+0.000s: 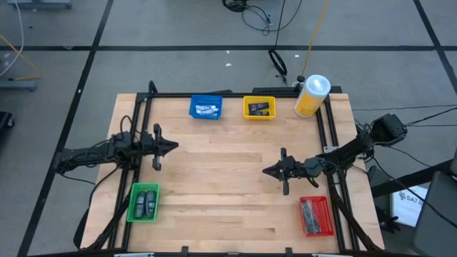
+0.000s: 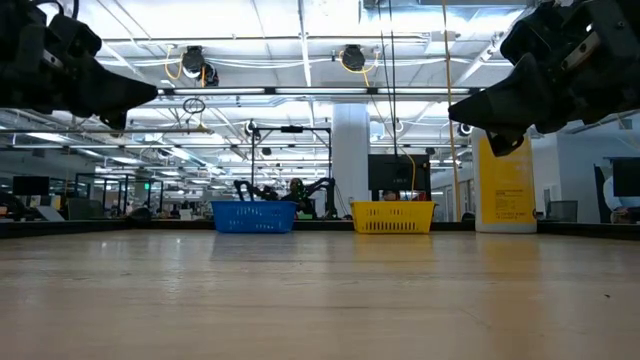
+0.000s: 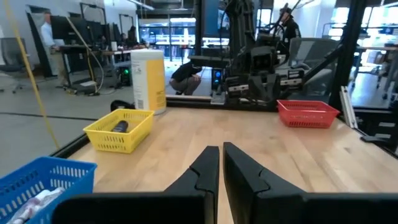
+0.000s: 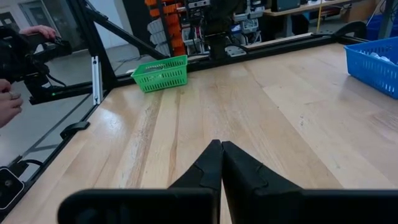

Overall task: Pick & Place Travel size toiletries
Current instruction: Return to Home Position

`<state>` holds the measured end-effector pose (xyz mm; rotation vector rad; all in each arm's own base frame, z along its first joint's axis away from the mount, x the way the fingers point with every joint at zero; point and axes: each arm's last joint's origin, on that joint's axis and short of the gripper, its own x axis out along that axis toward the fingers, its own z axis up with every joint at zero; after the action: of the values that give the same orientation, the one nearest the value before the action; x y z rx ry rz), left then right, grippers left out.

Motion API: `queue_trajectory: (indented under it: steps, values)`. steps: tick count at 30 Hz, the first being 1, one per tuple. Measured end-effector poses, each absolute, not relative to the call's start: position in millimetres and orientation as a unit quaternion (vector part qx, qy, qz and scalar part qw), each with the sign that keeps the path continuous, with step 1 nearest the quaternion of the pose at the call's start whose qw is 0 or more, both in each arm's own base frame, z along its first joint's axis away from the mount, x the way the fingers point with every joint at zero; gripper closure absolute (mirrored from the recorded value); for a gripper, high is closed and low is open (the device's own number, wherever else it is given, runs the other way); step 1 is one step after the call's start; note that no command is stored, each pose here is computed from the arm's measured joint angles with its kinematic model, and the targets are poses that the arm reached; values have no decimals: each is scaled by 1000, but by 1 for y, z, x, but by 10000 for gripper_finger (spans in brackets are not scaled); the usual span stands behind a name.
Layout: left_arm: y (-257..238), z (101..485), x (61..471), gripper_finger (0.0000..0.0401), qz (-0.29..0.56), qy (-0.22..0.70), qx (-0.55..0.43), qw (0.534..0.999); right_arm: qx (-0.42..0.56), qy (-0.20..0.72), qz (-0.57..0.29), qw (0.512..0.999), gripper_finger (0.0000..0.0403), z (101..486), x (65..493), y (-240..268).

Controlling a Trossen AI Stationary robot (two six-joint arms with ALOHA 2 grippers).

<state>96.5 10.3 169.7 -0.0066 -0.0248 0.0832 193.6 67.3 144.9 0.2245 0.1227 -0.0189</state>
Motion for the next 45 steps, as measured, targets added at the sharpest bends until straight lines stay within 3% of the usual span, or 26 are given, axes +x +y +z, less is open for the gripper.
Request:
queue_trajectory:
  steps: [40,45]
  values:
    - [11,172,98,380,50,-21,12,998,120,34,-5,992,403,151,194,67]
    - [11,172,98,380,50,-21,12,998,110,28,25,993,403,152,190,55]
